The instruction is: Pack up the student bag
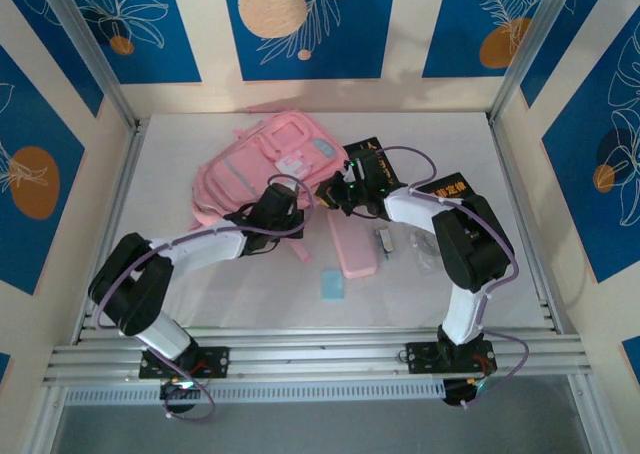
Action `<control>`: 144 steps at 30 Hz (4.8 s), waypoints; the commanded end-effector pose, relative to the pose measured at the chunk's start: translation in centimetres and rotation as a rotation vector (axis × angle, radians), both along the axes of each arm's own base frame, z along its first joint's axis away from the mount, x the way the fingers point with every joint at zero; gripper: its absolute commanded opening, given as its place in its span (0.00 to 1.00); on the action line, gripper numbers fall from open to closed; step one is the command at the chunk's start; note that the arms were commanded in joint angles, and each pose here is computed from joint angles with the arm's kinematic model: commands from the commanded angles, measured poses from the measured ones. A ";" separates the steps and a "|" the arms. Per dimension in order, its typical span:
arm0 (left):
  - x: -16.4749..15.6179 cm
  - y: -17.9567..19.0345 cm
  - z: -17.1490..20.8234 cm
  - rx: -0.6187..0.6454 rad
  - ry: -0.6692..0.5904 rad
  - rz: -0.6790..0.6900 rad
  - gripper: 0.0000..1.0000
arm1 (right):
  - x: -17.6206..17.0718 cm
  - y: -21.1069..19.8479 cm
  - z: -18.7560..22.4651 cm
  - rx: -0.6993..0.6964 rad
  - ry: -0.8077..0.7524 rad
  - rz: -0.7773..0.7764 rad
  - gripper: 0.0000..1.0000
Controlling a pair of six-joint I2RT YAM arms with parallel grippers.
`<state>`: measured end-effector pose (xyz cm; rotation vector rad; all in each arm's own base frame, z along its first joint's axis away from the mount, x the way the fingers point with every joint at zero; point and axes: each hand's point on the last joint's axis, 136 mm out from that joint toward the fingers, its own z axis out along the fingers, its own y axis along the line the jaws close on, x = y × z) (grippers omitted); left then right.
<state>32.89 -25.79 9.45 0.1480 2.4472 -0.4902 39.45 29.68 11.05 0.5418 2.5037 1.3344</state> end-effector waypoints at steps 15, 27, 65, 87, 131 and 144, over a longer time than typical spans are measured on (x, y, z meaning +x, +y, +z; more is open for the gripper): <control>-4.4 8.6 -6.1 0.301 0.304 0.143 0.00 | 4.4 -4.9 1.2 -0.076 -0.118 -0.169 0.00; -6.2 6.3 -3.0 0.193 0.327 -0.001 0.00 | 8.7 -4.5 2.1 -0.097 -0.182 -0.076 0.00; -5.7 3.7 -0.7 0.139 0.313 0.020 0.00 | -1.6 3.9 -2.1 0.117 -0.010 0.013 0.00; -7.5 15.8 -2.1 0.298 0.437 0.239 0.00 | 1.6 -1.0 -1.2 -0.103 -0.258 -0.039 0.00; -5.6 -0.6 2.3 -0.063 0.342 -0.094 0.00 | -4.7 4.8 0.3 0.121 -0.011 0.246 0.75; -5.7 4.6 0.2 0.115 0.312 0.023 0.00 | -2.2 3.1 -2.1 0.064 -0.023 0.180 0.00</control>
